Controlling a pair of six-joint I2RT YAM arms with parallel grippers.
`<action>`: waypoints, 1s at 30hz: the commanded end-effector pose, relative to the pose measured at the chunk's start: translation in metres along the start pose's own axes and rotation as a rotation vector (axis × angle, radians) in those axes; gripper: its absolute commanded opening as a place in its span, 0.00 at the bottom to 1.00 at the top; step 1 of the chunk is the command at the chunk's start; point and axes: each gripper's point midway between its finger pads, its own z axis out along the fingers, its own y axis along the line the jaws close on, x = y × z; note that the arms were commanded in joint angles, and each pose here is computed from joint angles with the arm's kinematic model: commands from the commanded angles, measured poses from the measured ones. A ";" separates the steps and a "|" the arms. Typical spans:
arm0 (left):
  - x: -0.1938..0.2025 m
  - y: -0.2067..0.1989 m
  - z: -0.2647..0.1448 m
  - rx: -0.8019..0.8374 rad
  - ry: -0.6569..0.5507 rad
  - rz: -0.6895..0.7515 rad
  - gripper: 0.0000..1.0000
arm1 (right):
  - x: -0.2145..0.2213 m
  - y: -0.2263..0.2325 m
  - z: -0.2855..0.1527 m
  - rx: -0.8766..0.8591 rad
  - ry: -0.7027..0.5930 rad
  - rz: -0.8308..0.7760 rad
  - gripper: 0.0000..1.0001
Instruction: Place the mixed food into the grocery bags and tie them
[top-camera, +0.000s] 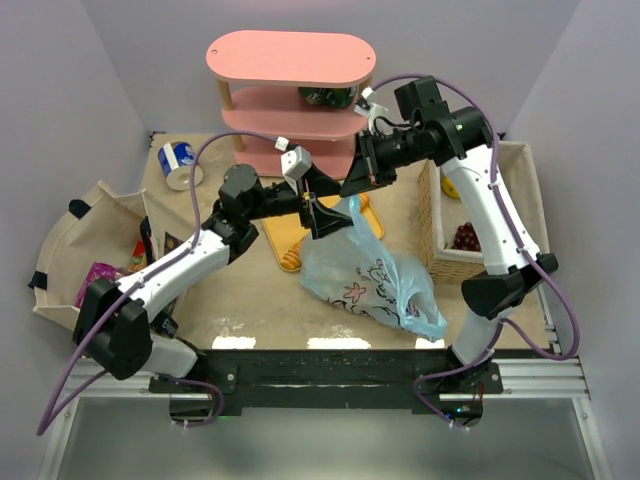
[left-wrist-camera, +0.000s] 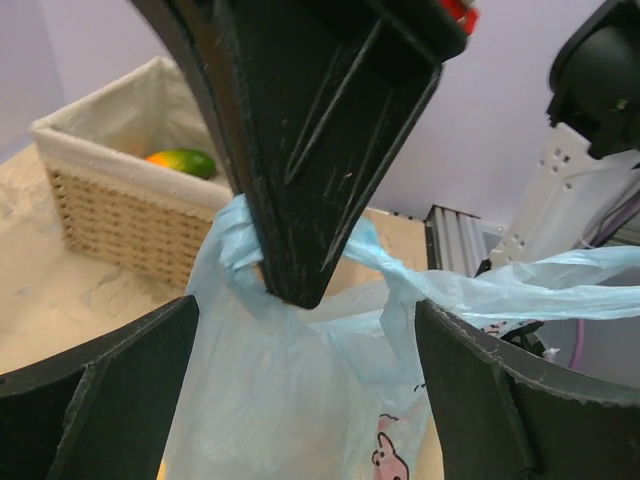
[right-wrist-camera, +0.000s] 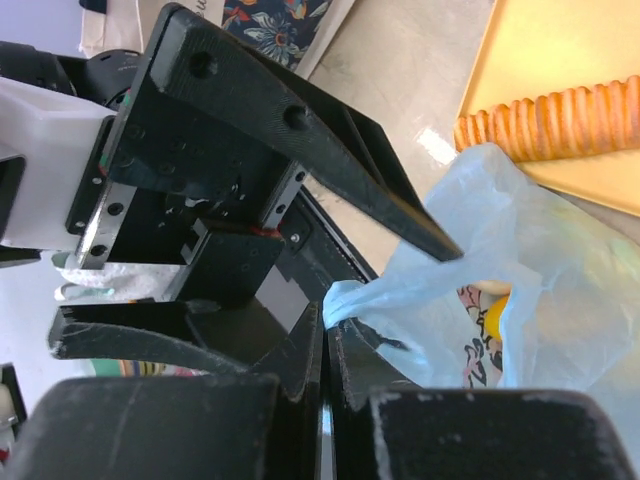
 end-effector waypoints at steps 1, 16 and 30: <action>-0.047 -0.030 0.003 0.169 -0.128 0.106 0.94 | 0.009 0.009 -0.004 -0.059 0.029 -0.025 0.00; -0.036 -0.037 0.000 0.293 -0.134 -0.013 0.96 | 0.002 0.007 -0.005 -0.068 -0.019 -0.021 0.00; -0.023 0.002 0.012 0.086 -0.146 -0.027 0.99 | 0.004 0.006 -0.010 -0.040 -0.039 -0.023 0.00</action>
